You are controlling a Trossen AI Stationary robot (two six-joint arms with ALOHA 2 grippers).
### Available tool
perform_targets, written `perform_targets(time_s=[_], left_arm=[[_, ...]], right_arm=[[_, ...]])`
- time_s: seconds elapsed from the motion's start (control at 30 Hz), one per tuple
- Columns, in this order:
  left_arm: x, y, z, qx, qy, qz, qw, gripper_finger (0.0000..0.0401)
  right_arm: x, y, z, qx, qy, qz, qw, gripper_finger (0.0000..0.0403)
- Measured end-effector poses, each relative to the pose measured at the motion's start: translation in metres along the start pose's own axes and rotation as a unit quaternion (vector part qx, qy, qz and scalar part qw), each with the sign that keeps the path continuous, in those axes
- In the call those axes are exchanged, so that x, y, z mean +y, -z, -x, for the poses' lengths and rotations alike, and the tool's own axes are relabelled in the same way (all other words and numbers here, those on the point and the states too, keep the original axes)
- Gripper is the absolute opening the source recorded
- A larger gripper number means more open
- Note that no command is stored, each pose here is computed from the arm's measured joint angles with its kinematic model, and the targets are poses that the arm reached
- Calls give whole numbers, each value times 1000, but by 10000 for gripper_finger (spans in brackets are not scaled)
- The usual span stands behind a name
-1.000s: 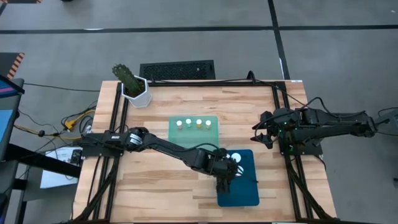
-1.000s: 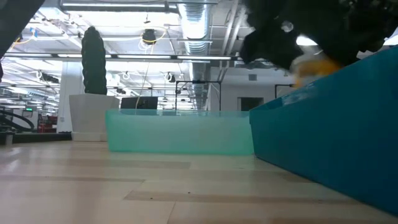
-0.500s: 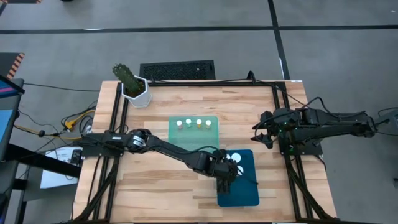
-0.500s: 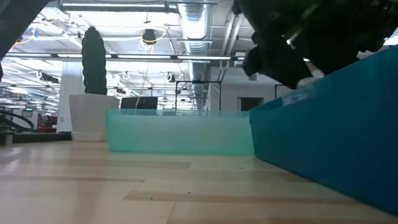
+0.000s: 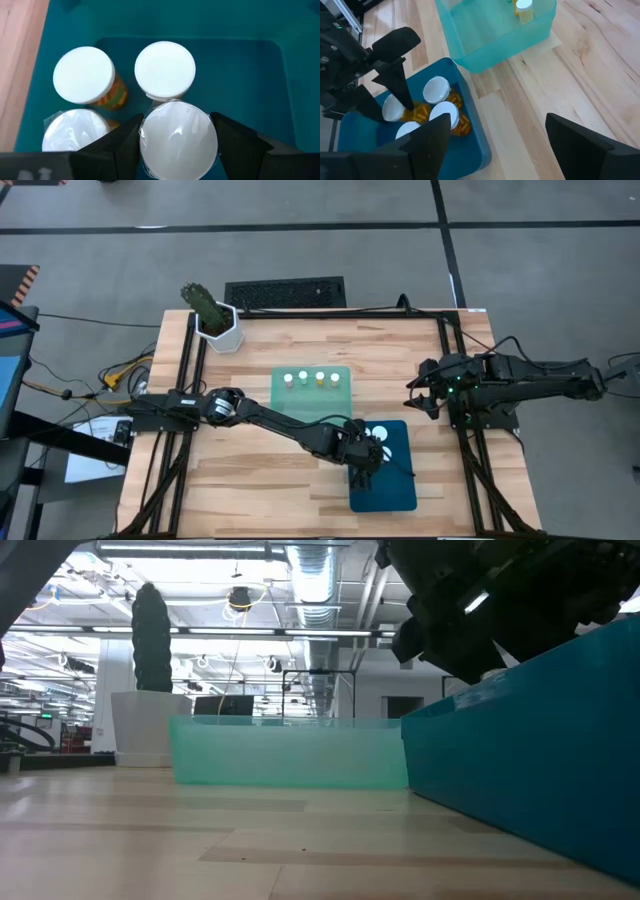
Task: Pick and place medicine bottles into bin by pill shape (circle, oval)
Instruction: Put the large orange pill bottle into the blue bin
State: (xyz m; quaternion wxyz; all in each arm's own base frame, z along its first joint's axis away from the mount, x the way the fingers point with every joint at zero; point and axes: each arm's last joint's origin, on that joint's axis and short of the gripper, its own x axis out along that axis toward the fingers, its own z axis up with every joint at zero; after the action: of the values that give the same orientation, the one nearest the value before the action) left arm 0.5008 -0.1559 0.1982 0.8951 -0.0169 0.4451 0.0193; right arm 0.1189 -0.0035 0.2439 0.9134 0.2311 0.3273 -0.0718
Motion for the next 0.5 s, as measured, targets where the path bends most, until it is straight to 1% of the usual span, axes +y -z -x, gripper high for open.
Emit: perform_targets(time_s=[0.27,0.5], left_arm=[[0,0,0,-1,-4,-3,1000,215],[1,0,0,-3,-9,-5,1000,238]], right_arm=[[0,0,0,0,0,2,1000,333],[0,0,0,0,0,2,1000,333]])
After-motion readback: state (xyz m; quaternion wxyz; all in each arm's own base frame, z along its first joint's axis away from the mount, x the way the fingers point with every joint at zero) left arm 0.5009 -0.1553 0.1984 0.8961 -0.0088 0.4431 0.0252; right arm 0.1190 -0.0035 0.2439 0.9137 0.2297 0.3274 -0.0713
